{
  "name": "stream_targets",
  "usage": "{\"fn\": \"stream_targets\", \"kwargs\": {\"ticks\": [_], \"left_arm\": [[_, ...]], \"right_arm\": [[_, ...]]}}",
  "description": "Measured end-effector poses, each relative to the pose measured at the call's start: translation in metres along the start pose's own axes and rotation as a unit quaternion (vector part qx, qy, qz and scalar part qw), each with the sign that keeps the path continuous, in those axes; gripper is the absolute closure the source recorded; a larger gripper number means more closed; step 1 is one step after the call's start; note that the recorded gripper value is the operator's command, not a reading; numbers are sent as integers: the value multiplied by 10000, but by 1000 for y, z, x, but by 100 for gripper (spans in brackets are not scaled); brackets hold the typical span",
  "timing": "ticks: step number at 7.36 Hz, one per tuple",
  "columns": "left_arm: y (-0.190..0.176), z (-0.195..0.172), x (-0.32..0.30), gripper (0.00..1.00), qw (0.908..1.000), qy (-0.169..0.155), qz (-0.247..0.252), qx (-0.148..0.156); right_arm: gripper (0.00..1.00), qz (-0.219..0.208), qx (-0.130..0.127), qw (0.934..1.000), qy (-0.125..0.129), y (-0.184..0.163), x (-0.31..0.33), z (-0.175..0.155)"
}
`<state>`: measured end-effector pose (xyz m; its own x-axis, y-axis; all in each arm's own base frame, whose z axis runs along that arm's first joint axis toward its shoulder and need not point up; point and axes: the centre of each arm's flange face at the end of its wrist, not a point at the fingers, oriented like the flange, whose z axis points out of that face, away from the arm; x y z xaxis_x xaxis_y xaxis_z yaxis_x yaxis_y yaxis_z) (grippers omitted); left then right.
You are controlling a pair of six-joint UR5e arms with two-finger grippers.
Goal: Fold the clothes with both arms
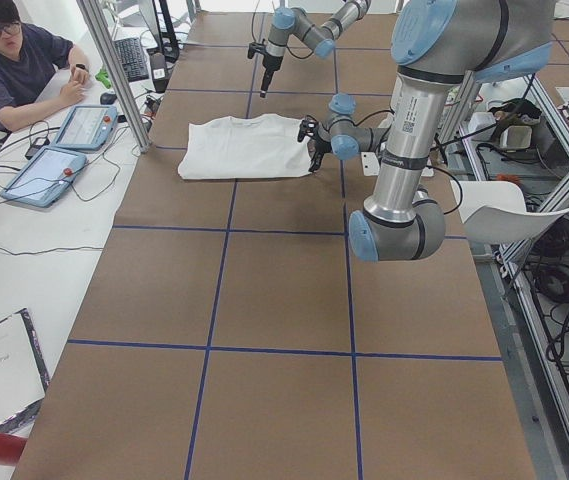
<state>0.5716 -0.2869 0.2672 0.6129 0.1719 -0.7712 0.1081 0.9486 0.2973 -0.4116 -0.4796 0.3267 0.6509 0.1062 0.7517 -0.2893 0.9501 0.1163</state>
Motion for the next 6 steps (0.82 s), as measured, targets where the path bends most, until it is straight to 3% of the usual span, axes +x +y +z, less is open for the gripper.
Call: {"fn": "stream_targets", "kwargs": {"ticks": [3,4,6], "left_arm": [[3,1,1,41,10000,3,17,-15],[3,1,2,49,10000,5,19,-18],[4,1,2,98,10000,7,16,-21]], "right_arm": [[0,20,0,10000,0,0,0,0],[0,30,0,10000,-1,0,0,0],[0,36,1,10000,-4,0,0,0]]}}
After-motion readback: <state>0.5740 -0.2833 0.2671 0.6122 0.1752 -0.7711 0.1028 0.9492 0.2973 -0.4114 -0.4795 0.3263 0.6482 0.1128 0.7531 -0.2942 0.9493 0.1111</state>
